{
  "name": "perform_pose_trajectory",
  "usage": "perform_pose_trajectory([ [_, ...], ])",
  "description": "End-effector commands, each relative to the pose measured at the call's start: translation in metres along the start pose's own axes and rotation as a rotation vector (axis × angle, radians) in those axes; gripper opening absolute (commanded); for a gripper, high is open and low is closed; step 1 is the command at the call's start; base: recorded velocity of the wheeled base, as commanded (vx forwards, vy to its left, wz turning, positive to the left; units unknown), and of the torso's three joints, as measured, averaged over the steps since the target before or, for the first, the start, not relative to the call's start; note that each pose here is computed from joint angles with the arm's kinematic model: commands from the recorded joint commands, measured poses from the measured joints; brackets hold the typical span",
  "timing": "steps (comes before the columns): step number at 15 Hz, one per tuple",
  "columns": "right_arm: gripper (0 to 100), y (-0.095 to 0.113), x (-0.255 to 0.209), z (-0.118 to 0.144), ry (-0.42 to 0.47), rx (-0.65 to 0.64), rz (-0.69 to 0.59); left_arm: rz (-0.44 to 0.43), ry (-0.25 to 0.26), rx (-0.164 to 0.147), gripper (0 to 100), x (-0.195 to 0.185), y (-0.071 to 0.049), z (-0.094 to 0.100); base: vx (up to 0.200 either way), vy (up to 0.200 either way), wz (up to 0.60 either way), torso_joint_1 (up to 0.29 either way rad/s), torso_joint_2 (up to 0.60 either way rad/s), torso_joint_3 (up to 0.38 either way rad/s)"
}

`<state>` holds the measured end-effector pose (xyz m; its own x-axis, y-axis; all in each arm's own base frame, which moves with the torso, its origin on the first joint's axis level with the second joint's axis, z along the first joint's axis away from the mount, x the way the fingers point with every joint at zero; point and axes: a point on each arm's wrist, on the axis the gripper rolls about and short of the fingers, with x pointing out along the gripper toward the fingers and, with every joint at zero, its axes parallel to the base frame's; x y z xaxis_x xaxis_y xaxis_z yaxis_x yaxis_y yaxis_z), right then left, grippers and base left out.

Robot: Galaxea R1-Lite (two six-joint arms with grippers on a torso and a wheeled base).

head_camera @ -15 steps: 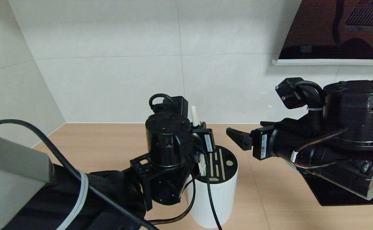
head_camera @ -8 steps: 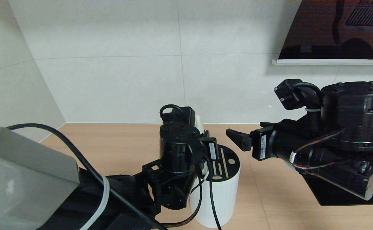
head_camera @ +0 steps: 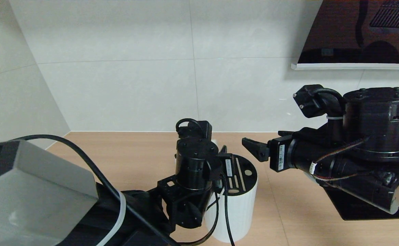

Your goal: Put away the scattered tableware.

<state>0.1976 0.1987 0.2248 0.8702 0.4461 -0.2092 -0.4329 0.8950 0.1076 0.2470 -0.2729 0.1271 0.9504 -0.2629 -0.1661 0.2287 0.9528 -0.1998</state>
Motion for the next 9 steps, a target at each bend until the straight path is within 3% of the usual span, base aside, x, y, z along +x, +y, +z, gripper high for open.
perform_pose_trajectory([
  [1,100,0.0,0.0,0.0,0.001,0.0,0.0,0.0,0.0,-0.001,100,0.0,0.0,0.0,0.0,0.0,0.0,0.0,0.0,0.0],
  [5,100,0.0,0.0,0.0,0.001,0.0,0.0,-0.004,-0.012,-0.009,100,-0.006,0.002,0.007,0.0,0.0,0.0,0.0,0.0,0.0],
  [9,100,0.0,-0.002,0.001,-0.004,0.001,-0.002,-0.053,-0.074,-0.057,100,-0.037,0.012,0.042,0.0,0.0,0.0,0.0,0.0,0.0],
])
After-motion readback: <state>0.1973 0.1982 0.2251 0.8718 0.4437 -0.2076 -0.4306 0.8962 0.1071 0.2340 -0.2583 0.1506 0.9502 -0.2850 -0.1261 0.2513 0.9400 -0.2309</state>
